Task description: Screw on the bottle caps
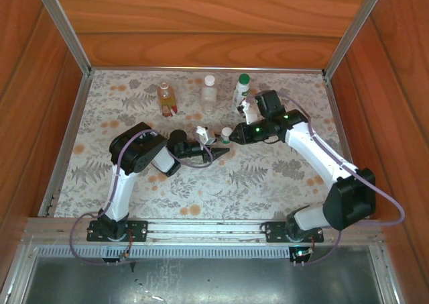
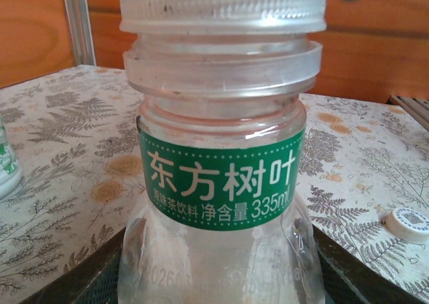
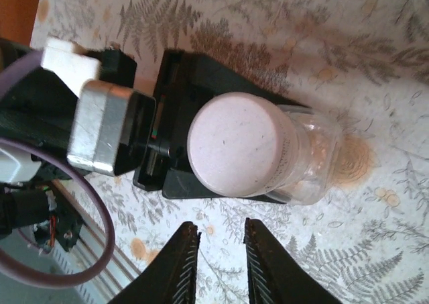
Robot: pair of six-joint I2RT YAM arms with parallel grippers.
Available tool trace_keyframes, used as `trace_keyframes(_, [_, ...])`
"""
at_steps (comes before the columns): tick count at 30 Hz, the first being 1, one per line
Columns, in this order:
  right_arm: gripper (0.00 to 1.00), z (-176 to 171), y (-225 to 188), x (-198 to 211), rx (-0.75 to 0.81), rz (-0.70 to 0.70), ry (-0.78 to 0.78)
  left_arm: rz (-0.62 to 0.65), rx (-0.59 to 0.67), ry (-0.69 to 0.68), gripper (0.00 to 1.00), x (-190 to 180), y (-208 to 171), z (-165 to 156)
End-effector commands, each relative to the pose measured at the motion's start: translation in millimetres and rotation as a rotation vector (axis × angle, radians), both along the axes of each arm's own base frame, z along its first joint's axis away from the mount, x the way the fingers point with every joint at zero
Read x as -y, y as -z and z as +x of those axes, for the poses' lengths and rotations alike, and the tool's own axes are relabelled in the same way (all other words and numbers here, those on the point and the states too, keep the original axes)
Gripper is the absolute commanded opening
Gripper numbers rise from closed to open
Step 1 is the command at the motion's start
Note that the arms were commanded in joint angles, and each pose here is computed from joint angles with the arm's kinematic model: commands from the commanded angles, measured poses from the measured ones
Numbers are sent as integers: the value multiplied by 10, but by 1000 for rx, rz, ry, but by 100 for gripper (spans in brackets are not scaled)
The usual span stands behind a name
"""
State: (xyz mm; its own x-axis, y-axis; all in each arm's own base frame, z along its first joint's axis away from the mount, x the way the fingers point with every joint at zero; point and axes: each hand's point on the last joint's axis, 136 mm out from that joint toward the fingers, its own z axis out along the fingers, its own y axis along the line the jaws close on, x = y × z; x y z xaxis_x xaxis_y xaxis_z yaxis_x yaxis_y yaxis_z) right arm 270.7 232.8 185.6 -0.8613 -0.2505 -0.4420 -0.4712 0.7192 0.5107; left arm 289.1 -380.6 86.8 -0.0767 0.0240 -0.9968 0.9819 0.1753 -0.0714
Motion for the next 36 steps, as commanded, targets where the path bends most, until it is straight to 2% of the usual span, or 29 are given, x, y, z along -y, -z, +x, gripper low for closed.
trace_keyframes(1, [28, 176, -152, 31, 94, 4, 57, 56, -80, 23, 55, 9, 273, -76])
trace_keyframes(6, [30, 388, -139, -90, 70, 26, 30, 59, -75, 34, 55, 11, 279, -101])
trace_keyframes(11, [27, 437, -46, -172, 21, 20, -17, 59, -70, 33, 55, 6, 270, -103])
trace_keyframes(21, [18, -94, 115, -107, -87, 62, -91, 58, -69, 29, 56, 2, 260, -100])
trace_keyframes(26, [17, -268, 74, -87, -81, 80, -92, 58, -69, 29, 56, 3, 260, -97])
trace_keyframes(31, [19, 1, -38, 26, 38, 33, 5, 59, -66, 32, 56, 1, 263, -105])
trace_keyframes(36, [27, 305, -86, -19, 67, 36, 27, 62, -59, 32, 56, -6, 264, -113])
